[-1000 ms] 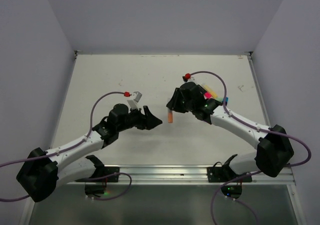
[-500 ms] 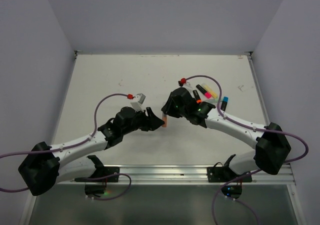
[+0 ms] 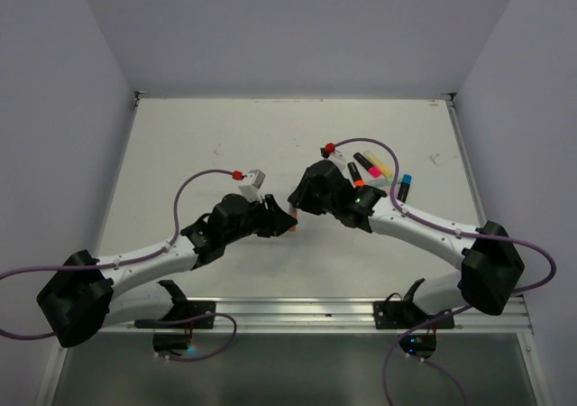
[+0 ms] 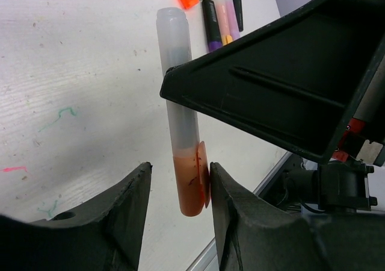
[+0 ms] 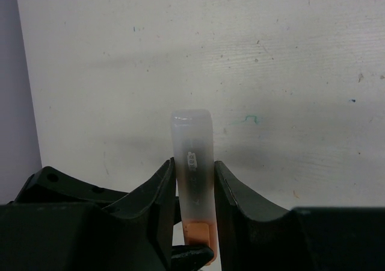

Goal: Open the pen caps

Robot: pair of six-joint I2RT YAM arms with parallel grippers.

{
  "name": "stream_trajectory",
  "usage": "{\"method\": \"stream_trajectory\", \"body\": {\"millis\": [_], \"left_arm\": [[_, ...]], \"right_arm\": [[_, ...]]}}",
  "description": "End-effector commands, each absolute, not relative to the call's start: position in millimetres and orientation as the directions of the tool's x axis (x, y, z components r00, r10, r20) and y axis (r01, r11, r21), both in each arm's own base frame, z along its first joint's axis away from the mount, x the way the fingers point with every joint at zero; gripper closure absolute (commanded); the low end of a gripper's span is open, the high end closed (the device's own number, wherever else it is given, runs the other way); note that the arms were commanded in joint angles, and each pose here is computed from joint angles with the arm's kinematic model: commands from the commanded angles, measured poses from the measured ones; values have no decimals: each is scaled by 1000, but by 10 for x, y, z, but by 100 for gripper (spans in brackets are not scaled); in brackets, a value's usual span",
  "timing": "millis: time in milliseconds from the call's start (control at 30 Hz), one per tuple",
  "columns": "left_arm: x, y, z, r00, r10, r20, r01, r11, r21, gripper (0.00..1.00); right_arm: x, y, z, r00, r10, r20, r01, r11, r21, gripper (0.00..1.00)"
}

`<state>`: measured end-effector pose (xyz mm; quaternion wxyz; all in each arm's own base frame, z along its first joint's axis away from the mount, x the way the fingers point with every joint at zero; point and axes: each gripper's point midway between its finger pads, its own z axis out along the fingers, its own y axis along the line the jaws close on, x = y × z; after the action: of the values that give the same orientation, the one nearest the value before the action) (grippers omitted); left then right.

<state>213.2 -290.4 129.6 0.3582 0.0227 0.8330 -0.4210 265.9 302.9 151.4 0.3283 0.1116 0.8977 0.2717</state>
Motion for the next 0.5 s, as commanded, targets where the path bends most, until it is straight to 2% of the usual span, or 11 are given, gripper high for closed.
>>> {"method": "stream_trajectory", "body": {"millis": [0, 300, 400, 467], "left_arm": [[2243, -3005, 1547, -700, -321, -637, 363, 608, -706, 53], [2182, -3039, 1512, -713, -305, -631, 371, 600, -709, 60], [2169, -3041, 1501, -716, -301, -630, 372, 598, -709, 68], [2159, -3045, 1498, -718, -297, -630, 376, 596, -710, 82]], "right_arm": [[2746, 3090, 1772, -709, 452, -541, 25, 783, 622, 100], [2743, 3116, 1782, -708, 465, -532, 31, 773, 634, 100], [2740, 3119, 1783, -707, 471, -528, 33, 767, 641, 100], [2735, 3121, 1793, -706, 473, -528, 27, 763, 646, 100]]}}
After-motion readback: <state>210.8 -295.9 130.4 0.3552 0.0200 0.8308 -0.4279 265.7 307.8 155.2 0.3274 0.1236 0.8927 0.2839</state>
